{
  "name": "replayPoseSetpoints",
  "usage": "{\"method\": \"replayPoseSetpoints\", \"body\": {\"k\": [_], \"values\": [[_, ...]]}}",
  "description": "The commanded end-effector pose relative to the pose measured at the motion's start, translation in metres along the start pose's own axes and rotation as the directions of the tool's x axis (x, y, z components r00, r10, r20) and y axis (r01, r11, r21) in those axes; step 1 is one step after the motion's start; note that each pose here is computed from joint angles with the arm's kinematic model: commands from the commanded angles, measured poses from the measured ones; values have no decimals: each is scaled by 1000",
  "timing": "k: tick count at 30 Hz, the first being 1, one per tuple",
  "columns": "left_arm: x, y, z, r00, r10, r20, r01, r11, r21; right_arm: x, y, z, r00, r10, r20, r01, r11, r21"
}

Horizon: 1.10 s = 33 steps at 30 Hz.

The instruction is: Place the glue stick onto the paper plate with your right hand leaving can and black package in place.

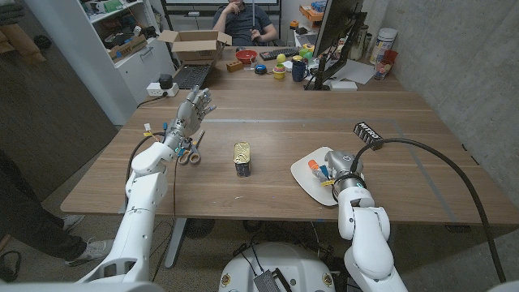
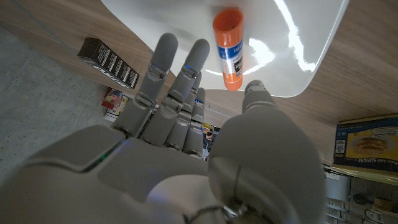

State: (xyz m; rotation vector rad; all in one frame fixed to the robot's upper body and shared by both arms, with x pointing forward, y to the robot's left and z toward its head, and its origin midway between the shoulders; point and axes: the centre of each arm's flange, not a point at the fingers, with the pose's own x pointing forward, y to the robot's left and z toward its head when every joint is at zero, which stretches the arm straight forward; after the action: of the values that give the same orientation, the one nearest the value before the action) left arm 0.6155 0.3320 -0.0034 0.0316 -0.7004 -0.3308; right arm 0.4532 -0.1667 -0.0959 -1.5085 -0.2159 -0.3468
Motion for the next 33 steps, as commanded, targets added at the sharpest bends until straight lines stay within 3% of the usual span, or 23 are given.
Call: {"method": "replayPoseSetpoints", "body": {"k": [1, 33], "values": [[-3, -3, 1, 1000, -1, 2, 1, 1000, 2, -4, -14, -2, 999, -43, 8, 43, 999, 3], [-13, -14, 8, 1000, -3, 8, 3, 1000, 14, -19, -46, -2, 986, -161, 53, 162, 987, -9]]}}
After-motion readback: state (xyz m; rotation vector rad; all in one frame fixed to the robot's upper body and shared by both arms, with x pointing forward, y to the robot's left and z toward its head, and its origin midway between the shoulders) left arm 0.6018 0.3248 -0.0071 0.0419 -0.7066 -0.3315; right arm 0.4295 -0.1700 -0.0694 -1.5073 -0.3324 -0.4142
